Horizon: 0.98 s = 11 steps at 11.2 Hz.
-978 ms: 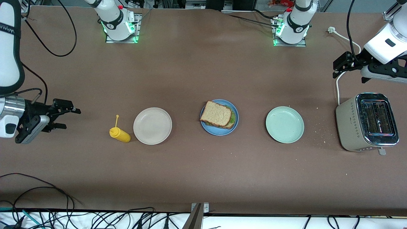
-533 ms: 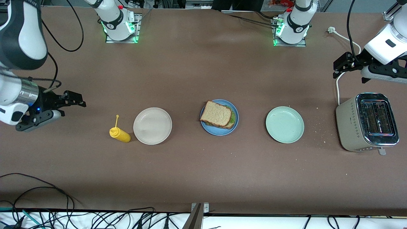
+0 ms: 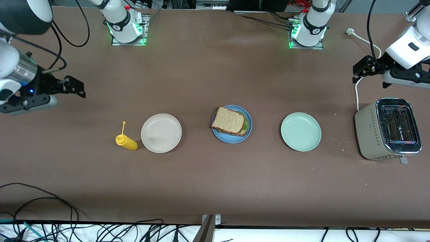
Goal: Make sandwich in blue plate with both arms
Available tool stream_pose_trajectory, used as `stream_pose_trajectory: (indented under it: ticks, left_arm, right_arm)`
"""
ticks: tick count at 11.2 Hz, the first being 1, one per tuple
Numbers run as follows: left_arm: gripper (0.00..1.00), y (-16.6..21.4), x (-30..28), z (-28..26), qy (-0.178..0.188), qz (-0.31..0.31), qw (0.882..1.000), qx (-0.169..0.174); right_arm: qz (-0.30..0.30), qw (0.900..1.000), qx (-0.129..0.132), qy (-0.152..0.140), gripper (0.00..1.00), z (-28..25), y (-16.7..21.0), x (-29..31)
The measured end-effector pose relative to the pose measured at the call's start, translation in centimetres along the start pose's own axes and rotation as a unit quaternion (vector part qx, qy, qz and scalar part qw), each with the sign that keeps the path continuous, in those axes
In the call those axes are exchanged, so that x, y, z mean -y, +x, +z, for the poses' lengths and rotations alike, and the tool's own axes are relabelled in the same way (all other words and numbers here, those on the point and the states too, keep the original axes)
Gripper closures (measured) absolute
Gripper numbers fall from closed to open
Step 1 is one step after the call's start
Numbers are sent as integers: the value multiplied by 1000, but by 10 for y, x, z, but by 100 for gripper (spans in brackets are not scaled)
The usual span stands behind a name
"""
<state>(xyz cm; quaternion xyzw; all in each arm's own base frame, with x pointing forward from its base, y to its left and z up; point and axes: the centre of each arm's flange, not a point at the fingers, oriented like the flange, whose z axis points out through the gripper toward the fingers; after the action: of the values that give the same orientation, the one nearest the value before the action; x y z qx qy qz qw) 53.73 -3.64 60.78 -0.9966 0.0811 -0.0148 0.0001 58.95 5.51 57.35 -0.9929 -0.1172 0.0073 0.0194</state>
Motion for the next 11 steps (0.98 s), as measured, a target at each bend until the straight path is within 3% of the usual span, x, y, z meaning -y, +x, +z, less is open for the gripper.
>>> stream_pose_trajectory:
  ticks: [3, 11]
  left_arm:
    - [0, 0, 0, 0, 0, 0, 1000, 1]
    - [0, 0, 0, 1, 0, 0, 1000, 1]
  right_arm:
    - [7, 1000, -15, 0, 0, -25, -25, -2]
    - [19, 1000, -23, -6, 0, -24, -27, -17]
